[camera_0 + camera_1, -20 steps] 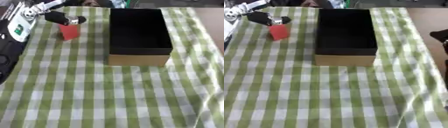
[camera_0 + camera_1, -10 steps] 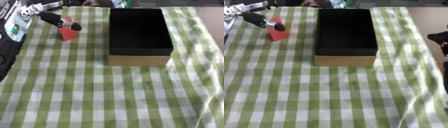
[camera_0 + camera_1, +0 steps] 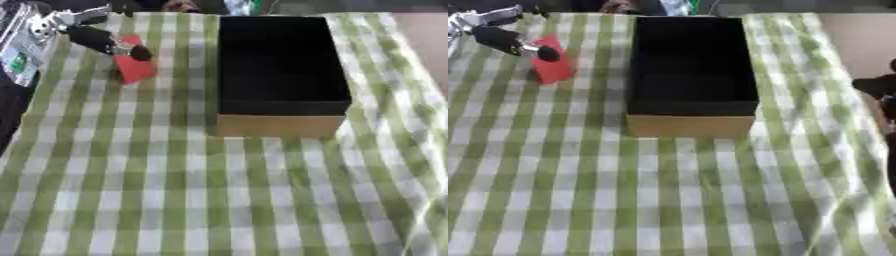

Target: Pick up objects on the table and place them in the box.

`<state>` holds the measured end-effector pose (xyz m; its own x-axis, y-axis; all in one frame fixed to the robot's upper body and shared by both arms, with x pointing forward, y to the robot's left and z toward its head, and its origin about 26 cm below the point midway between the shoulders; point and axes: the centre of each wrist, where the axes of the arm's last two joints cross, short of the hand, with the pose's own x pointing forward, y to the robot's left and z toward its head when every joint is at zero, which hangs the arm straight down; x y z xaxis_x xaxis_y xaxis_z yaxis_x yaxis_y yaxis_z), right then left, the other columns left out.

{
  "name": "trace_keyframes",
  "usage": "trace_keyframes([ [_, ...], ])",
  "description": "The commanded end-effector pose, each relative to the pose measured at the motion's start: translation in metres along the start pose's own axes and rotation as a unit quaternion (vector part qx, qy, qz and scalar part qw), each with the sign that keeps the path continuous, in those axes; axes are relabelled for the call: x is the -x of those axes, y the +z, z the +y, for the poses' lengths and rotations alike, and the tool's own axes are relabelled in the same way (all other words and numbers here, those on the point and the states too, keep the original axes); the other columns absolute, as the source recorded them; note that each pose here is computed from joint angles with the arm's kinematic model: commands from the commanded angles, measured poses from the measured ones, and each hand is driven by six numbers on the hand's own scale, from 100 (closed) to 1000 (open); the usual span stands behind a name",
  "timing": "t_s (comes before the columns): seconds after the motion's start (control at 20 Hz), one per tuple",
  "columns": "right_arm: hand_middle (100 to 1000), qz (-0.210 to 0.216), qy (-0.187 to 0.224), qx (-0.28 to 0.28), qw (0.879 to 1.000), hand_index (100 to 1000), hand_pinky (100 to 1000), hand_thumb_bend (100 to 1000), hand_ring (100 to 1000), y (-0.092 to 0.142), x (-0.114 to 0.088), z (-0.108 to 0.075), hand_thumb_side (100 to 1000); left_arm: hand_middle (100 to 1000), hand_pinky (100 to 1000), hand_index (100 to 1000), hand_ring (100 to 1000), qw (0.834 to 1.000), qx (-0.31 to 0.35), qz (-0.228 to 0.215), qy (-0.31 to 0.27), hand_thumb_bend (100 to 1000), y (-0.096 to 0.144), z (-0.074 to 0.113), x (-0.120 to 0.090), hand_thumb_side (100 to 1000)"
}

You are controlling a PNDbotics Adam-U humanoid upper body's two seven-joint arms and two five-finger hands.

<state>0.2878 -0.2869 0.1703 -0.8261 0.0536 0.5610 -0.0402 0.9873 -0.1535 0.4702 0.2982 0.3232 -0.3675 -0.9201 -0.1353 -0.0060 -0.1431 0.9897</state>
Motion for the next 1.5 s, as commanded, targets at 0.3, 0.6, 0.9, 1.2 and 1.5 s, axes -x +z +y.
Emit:
trace_keyframes([
  [0.3, 600, -0.013, 0.01, -0.017, 1.0, 810, 834, 100, 710, -0.006, -0.005, 0.002, 889, 952, 831, 1000, 951, 0.997, -0.014, 0.068, -0.015, 1000, 0.014, 0.024, 0.018, 929],
  [0.6, 599, -0.013, 0.011, -0.021, 1.0, 806, 836, 100, 710, -0.006, -0.005, 0.004, 891, 946, 825, 1000, 949, 0.996, -0.015, 0.088, -0.014, 1000, 0.018, 0.027, 0.024, 909],
  [0.9, 598, -0.014, 0.012, -0.025, 1.0, 806, 838, 100, 710, -0.007, -0.004, 0.006, 892, 933, 817, 1000, 943, 0.994, -0.023, 0.106, -0.005, 1000, 0.023, 0.029, 0.034, 908],
  [1.2, 598, -0.018, 0.013, -0.03, 0.999, 806, 839, 100, 712, -0.01, -0.005, 0.007, 892, 914, 812, 1000, 930, 0.994, -0.021, 0.11, 0.009, 1000, 0.026, 0.031, 0.04, 898],
  [1.5, 598, -0.018, 0.015, -0.029, 0.999, 806, 841, 100, 713, -0.011, -0.005, 0.008, 893, 891, 805, 984, 916, 0.995, -0.003, 0.097, 0.026, 1000, 0.024, 0.029, 0.04, 887],
])
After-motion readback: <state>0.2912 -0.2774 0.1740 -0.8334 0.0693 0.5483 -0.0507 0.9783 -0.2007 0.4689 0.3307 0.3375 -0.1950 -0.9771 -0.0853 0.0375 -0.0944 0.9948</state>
